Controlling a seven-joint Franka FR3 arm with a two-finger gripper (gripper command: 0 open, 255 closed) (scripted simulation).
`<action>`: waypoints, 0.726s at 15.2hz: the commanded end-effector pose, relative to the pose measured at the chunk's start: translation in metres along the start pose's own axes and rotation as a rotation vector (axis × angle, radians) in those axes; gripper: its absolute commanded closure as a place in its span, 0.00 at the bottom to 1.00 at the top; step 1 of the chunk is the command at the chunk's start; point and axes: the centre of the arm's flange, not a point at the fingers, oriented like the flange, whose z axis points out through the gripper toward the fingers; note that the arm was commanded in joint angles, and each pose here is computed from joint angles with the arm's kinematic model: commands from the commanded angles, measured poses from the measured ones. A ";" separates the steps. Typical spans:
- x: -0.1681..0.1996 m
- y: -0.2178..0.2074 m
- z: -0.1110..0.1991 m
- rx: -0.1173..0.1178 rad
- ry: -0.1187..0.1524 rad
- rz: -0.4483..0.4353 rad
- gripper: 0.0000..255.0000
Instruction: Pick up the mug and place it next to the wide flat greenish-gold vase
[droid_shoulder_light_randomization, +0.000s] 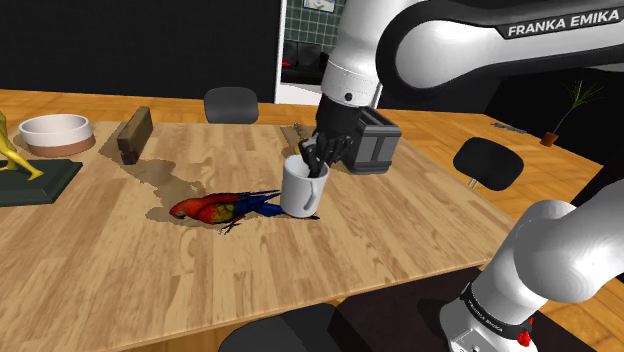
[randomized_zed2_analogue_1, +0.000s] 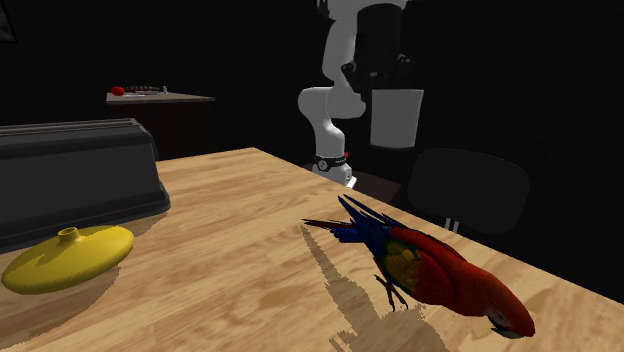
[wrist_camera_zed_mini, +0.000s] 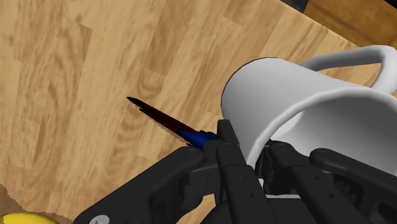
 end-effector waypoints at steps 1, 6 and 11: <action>0.012 0.018 -0.001 0.000 0.000 -0.001 1.00; 0.049 0.073 -0.001 0.000 0.000 -0.001 1.00; 0.086 0.128 -0.001 0.000 0.000 -0.001 1.00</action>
